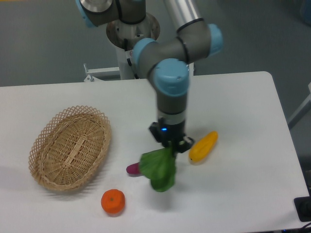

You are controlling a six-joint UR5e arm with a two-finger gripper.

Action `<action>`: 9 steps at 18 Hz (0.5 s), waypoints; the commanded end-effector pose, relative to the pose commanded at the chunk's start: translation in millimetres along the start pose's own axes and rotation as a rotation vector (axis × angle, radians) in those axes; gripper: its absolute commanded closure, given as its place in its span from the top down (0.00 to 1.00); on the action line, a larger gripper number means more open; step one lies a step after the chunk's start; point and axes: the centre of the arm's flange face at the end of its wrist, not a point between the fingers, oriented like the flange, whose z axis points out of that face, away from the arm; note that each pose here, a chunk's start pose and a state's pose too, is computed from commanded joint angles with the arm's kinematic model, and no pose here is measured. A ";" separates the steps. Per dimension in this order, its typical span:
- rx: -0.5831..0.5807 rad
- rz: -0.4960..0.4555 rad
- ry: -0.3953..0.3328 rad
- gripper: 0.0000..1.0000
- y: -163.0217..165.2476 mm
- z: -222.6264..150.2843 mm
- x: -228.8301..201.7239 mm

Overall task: Pick up the green vegetable from the basket
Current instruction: 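Lift the bok choy out of the basket, then carry the held bok choy away from the basket beside the yellow squash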

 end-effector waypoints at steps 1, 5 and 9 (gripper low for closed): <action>-0.003 0.011 -0.001 0.17 6.5 1.4 -10.7; -0.016 0.071 -0.013 0.17 39.5 -2.9 -52.4; -0.060 0.130 0.004 0.18 60.2 -4.3 -81.8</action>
